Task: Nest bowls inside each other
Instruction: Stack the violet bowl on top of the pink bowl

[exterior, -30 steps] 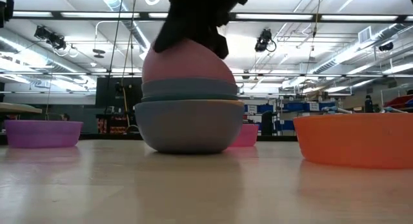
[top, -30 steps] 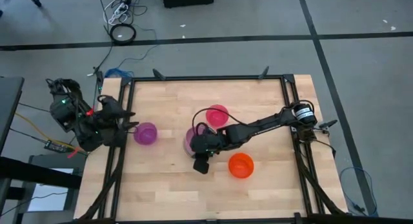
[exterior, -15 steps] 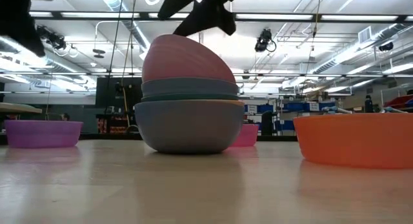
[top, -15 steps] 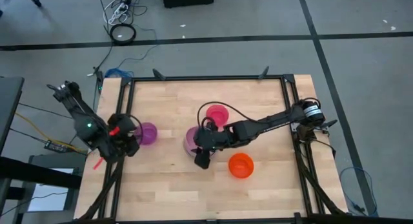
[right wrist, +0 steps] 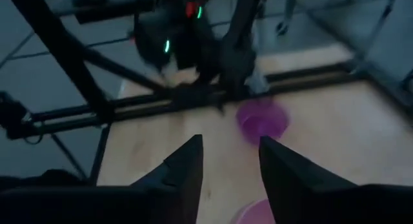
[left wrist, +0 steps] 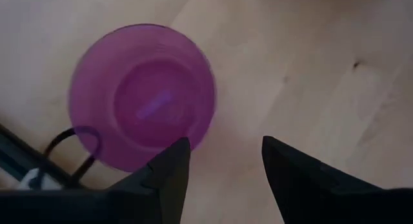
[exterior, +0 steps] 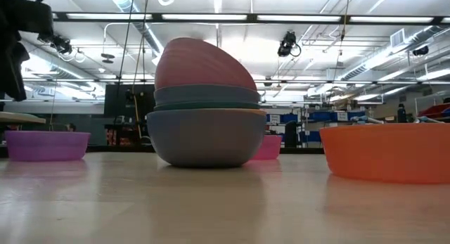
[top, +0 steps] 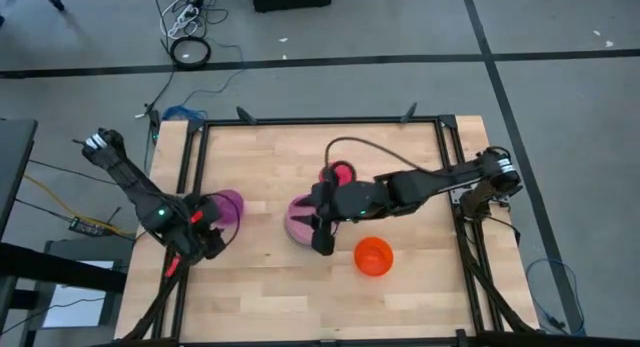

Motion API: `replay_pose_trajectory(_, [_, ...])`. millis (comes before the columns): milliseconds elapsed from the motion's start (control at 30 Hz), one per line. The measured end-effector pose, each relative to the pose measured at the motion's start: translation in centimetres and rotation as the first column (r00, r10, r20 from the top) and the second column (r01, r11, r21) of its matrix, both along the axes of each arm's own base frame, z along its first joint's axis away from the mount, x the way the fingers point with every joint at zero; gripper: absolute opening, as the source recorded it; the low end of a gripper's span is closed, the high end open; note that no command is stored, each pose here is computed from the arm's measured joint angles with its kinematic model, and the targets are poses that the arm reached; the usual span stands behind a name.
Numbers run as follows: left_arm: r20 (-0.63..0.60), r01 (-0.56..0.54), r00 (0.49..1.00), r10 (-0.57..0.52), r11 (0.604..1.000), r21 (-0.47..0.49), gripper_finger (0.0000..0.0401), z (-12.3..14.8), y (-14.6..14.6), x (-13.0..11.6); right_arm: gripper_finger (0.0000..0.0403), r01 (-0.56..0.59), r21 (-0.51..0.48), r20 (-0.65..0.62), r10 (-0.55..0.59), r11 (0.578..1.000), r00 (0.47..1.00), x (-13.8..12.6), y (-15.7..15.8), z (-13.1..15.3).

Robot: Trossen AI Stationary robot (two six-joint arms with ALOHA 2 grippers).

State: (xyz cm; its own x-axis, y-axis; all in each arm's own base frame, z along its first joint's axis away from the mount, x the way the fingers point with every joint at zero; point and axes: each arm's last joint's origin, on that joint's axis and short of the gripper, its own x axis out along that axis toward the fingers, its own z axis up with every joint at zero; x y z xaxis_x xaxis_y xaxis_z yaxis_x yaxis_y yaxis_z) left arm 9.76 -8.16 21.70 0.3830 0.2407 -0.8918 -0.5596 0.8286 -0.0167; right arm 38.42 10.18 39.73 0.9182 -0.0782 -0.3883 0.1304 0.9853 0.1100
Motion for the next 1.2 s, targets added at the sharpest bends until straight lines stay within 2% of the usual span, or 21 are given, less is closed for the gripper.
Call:
replay_pose_trajectory(100, [-0.009,-0.021,1.000,0.021,1.000,-0.005,0.0202,-0.4,-0.2,0.8,0.0153,0.043,-0.042,0.006,-0.042,0.998,0.999,-1.0,-0.2,1.8])
replay_pose_trajectory(233, [-0.055,-0.037,0.998,0.035,0.999,-0.033,0.0202,-1.1,-0.4,2.2,0.0156,0.071,-0.094,-0.026,-0.074,0.993,0.997,-1.4,-0.3,2.2])
replay_pose_trajectory(400, [-0.202,-0.041,0.978,0.043,0.999,0.016,0.0202,-2.7,0.1,3.8,0.0153,0.066,-0.118,-0.025,-0.069,0.991,0.997,-1.8,-0.3,2.8])
replay_pose_trajectory(700, [-0.327,-0.044,0.943,0.068,0.996,0.081,0.0202,-4.2,1.9,5.8,0.0151,0.064,-0.146,-0.024,-0.068,0.987,0.997,-3.5,-0.7,5.0])
replay_pose_trajectory(900, [-0.322,-0.001,0.947,0.005,1.000,0.014,0.0196,-4.9,2.7,7.5,0.0151,0.091,-0.180,0.000,-0.092,0.980,0.996,-4.8,-0.2,6.6])
replay_pose_trajectory(1067, [-0.339,0.022,0.940,-0.035,0.999,-0.040,0.0154,-5.6,3.0,8.4,0.0150,0.106,-0.198,0.031,-0.101,0.974,0.994,-6.0,0.4,7.8])
replay_pose_trajectory(1200, [-0.369,0.030,0.928,-0.047,0.998,-0.052,0.0080,-5.8,3.2,8.4,0.0149,0.135,-0.216,0.052,-0.127,0.967,0.991,-7.3,0.6,8.5])
